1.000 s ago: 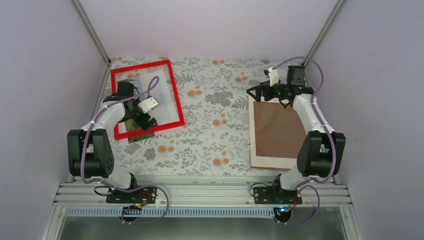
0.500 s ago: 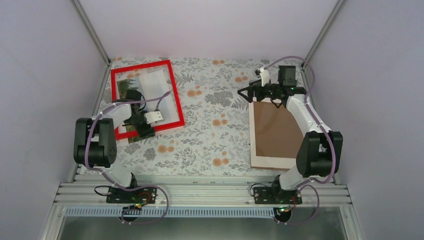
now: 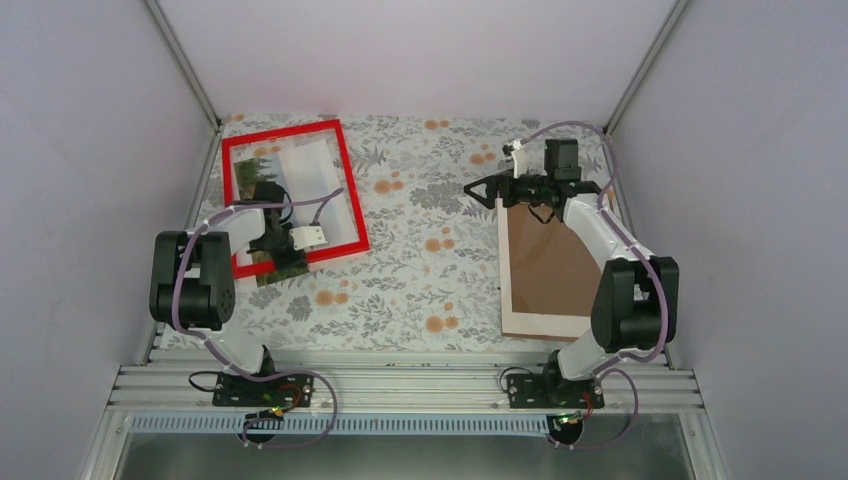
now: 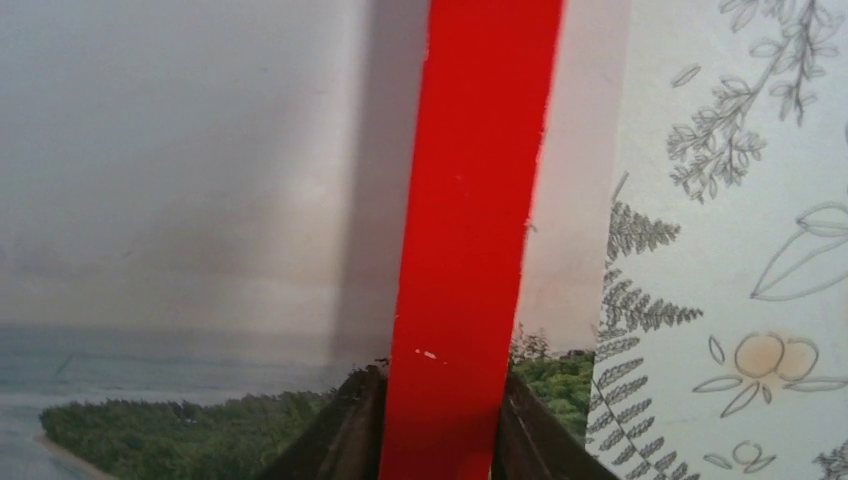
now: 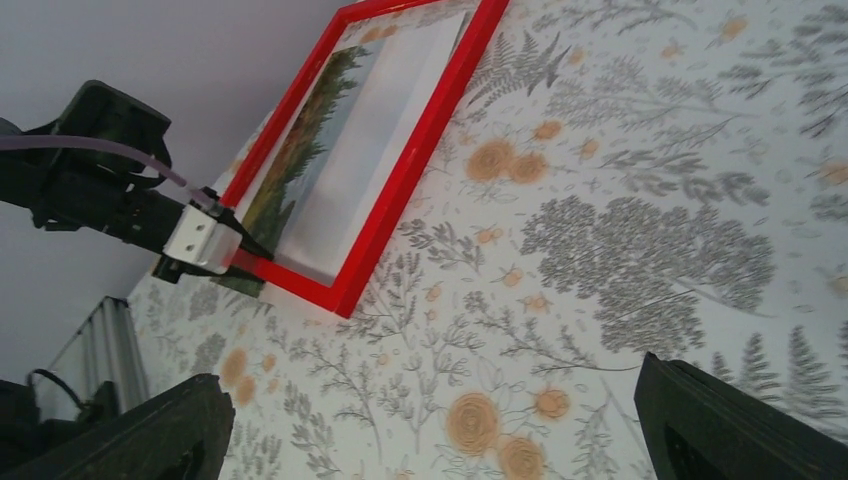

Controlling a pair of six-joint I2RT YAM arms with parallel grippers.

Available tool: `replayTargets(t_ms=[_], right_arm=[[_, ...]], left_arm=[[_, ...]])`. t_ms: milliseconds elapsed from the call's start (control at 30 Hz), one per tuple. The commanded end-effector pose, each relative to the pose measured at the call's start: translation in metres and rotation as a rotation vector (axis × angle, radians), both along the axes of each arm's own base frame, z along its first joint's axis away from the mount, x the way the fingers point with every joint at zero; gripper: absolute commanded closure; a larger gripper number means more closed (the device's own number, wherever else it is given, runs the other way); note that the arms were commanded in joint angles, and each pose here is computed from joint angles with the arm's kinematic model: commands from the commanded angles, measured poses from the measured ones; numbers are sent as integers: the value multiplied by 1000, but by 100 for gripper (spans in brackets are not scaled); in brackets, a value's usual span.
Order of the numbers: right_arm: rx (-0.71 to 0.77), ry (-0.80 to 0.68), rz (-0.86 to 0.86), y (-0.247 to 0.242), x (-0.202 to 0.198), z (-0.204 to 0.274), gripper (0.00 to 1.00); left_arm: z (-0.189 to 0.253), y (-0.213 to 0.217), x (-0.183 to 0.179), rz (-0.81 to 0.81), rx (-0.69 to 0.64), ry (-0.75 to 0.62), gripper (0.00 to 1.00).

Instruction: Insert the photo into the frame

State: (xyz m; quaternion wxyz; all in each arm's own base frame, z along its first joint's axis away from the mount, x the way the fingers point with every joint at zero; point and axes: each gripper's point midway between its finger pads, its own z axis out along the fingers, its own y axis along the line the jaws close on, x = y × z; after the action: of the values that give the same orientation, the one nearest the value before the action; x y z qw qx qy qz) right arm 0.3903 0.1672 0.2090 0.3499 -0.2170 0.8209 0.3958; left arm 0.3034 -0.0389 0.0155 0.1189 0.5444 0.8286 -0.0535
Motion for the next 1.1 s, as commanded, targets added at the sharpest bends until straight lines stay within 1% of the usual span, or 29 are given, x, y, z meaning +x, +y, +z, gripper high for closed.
replayTargets(t_ms=[0,33,200,233,467,567,667,800,933,1067], right_arm=[[82,76,28,17,-7,-5,0],[92,89,28,19,-7,-6,0],[137,145,32,29,-9,-9,0],[144,154,34,32,-9,-10,0],[190,260,8,48,-2,-20,0],[215,351,-35,53,7,-31,0],[240,407,-41,63,10,-33,0],[287,411,47,84,7,-21,0],[325,385,153,98,1,-1,0],[337,382,184,101,-1,5,0]], left_arm=[[5,-3,-2,-19,-6,3,79],[9,-3,-1,-14,-9,-5,84],[33,-5,1,-2,-23,-49,97],[39,-6,2,2,-27,-63,97],[96,-20,13,-6,-65,-207,98],[118,-36,13,-36,-85,-259,98],[132,-57,11,-80,-90,-293,98],[144,-93,3,-152,-99,-318,98],[155,-128,-8,-219,-129,-347,98],[162,-153,-15,-265,-152,-390,98]])
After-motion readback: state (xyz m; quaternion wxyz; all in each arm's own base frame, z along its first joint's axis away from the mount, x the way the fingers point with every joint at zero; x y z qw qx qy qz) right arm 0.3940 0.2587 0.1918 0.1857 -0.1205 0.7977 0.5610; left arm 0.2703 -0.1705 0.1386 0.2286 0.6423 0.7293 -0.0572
